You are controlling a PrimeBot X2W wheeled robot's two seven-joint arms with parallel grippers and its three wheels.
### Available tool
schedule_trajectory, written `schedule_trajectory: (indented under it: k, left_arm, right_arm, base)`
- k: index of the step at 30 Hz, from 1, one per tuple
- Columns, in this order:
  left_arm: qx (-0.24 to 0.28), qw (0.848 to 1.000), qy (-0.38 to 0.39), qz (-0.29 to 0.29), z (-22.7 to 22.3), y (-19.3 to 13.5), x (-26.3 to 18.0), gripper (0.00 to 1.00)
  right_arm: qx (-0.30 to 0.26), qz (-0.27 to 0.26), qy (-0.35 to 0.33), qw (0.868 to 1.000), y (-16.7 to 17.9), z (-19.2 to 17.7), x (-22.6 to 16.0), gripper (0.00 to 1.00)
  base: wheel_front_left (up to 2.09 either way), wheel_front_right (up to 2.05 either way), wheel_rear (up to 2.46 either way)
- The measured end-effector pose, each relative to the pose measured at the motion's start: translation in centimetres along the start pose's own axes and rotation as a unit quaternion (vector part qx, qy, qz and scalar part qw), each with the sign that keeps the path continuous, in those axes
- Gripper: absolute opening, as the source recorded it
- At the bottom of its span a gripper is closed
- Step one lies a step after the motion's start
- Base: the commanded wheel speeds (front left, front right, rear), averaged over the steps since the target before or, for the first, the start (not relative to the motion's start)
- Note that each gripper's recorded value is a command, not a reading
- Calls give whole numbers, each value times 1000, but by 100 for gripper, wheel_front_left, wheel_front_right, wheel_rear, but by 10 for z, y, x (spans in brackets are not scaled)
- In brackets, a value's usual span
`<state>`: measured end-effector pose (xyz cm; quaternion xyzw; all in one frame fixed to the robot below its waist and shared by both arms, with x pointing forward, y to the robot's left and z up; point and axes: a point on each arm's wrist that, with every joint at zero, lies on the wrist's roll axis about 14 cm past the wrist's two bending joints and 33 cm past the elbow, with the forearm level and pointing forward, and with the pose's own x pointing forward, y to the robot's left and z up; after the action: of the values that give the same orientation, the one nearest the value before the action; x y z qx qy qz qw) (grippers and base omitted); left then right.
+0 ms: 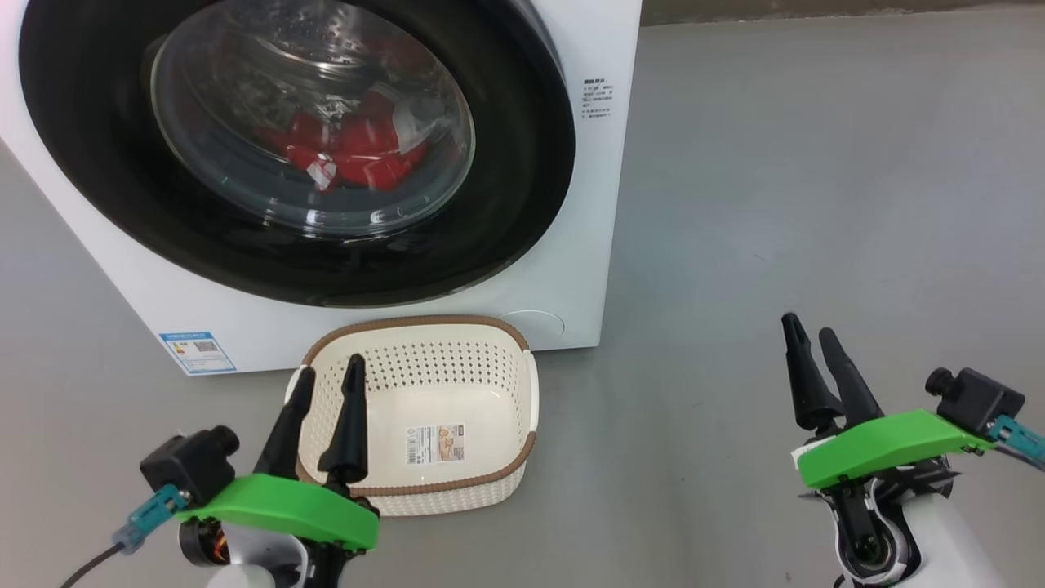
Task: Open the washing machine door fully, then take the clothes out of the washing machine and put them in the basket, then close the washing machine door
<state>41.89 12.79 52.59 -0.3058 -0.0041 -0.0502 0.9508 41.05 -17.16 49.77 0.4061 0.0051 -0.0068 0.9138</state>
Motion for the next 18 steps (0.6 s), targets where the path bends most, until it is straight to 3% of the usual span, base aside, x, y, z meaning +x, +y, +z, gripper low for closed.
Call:
schedule_trajectory:
  k: [18]
  left_arm:
    - [122, 991, -47, -39, 19, -26, 12, 100]
  right_arm:
    - [-111, 43, -35, 992, 25, 20, 16, 100]
  base:
    - [0, 0, 0]
